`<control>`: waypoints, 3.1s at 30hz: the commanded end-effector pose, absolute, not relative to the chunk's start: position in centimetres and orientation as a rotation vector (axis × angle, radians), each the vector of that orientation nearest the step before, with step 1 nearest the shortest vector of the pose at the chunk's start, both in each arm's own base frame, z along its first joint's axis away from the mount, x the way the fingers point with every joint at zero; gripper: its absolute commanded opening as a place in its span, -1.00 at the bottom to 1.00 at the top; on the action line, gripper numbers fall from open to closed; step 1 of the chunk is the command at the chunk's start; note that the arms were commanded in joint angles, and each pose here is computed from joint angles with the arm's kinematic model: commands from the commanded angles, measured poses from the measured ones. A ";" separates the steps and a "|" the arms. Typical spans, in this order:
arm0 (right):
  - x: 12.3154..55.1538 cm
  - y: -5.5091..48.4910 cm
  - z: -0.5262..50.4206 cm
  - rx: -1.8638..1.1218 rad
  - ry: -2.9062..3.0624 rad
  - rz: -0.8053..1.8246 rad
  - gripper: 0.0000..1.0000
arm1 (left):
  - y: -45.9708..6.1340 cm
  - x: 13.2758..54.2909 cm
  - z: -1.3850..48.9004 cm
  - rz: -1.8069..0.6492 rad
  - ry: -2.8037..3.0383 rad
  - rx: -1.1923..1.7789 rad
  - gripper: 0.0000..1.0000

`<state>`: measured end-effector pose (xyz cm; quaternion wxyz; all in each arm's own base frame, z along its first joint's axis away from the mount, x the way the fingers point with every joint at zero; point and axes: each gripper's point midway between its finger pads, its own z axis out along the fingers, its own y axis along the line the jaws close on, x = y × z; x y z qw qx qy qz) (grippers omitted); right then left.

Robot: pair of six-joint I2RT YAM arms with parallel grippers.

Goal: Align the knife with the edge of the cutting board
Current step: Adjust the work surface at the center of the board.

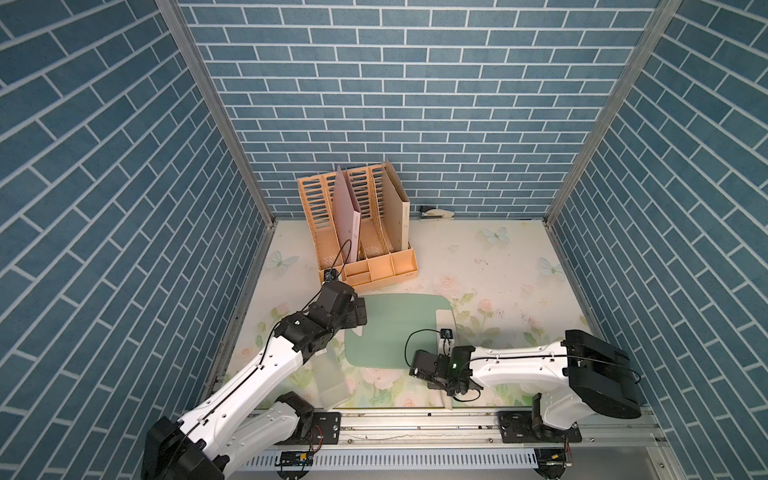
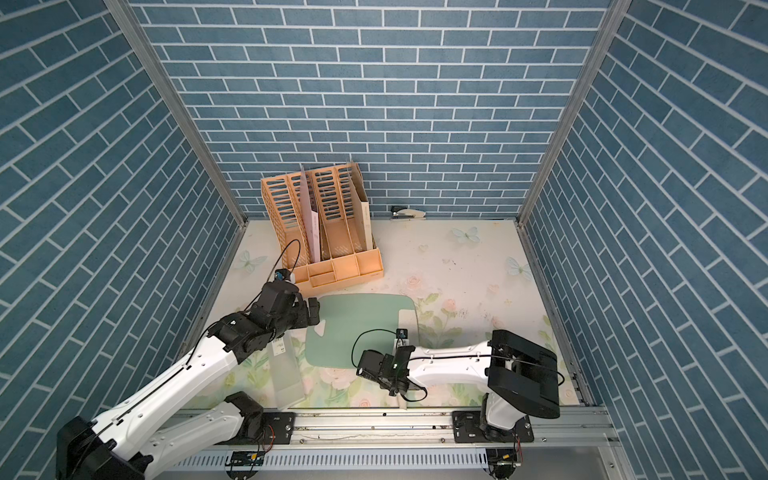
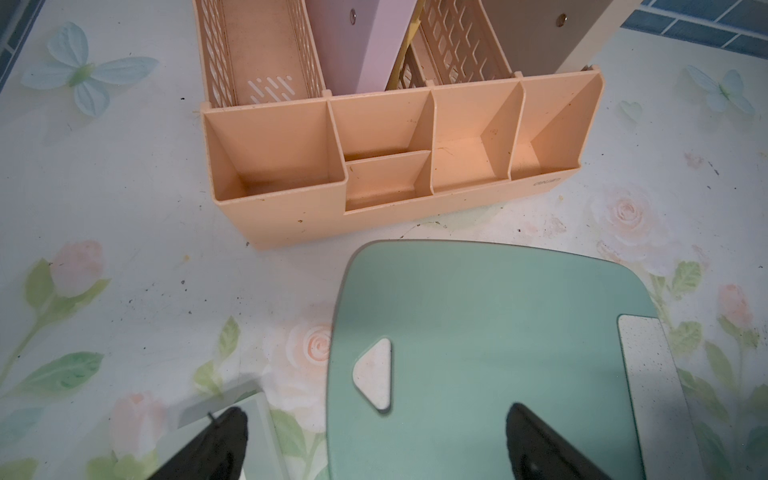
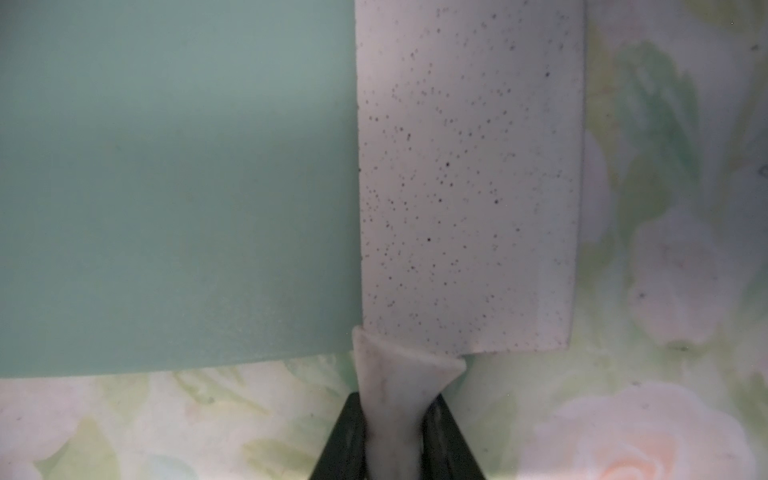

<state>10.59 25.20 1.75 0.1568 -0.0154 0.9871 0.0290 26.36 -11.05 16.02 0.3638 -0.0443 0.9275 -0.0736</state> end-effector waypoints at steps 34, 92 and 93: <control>11.2 24.8 1.4 -0.046 2.796 0.070 -1.00 | -13.2 25.7 15.7 -0.299 2.435 -0.056 0.98; 13.9 24.4 0.6 -0.037 2.793 0.163 -1.00 | -27.6 15.2 3.1 -0.934 2.645 0.140 0.58; 13.9 24.5 0.5 -0.037 2.795 0.166 -1.00 | -27.5 15.4 3.0 -0.927 2.645 0.133 0.58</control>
